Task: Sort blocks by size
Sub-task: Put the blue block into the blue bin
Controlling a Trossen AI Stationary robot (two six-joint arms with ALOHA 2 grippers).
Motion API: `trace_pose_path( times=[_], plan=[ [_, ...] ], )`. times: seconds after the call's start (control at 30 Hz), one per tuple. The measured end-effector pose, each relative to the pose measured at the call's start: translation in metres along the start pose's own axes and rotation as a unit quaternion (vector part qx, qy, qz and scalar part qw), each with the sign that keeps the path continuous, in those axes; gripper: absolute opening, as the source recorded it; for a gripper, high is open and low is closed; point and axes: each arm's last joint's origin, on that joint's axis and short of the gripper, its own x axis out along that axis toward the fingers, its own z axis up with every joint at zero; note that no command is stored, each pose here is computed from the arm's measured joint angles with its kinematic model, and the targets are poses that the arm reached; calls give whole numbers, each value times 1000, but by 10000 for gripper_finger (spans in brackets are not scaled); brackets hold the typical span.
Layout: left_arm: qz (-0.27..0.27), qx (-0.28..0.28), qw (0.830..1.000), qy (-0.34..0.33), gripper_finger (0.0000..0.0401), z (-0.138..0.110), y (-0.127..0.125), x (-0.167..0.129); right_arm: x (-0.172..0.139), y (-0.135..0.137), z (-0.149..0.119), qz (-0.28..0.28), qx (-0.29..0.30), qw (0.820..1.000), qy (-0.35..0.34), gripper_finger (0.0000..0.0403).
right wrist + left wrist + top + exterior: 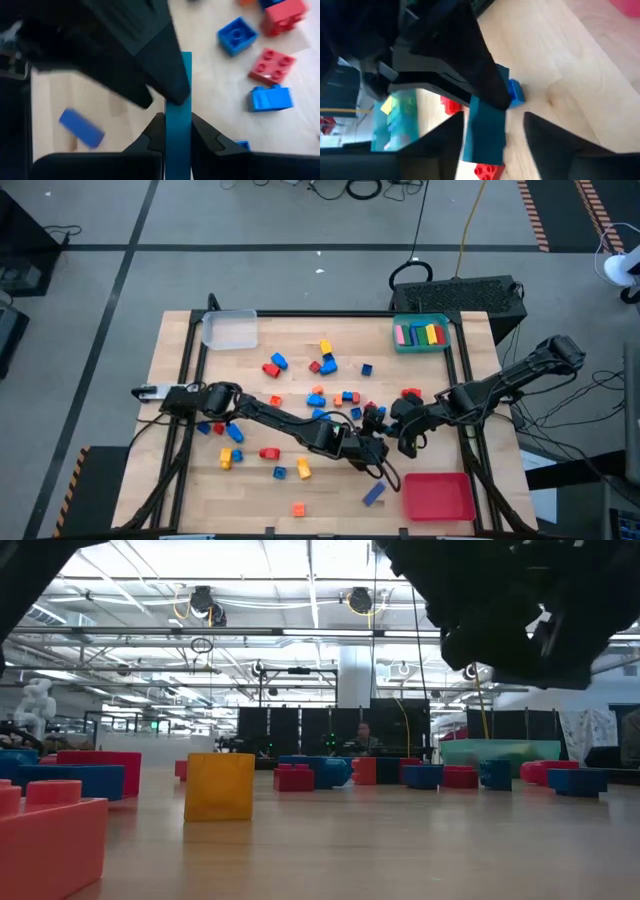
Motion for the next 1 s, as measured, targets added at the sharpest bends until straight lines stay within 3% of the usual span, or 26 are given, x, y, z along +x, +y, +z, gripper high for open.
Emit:
trace_pose_path(
  times=[0.2,0.33,0.5,0.7,1.0],
  plan=[
    [-101,-85,991,8,282,-12,36,-18,-1,-10,6,-40,36,998,-26,31],
    [-171,-122,978,2,292,-20,57,-28,-6,-18,14,-64,57,994,-65,31],
    [-211,-133,968,0,293,-27,61,-41,-18,-38,26,-125,91,980,-128,31],
    [-235,-146,961,10,294,-39,52,-49,-27,-75,39,-235,156,944,-168,32],
    [-231,-183,956,8,294,-78,28,-53,-37,-132,55,-357,225,888,-182,33]
  ],
)
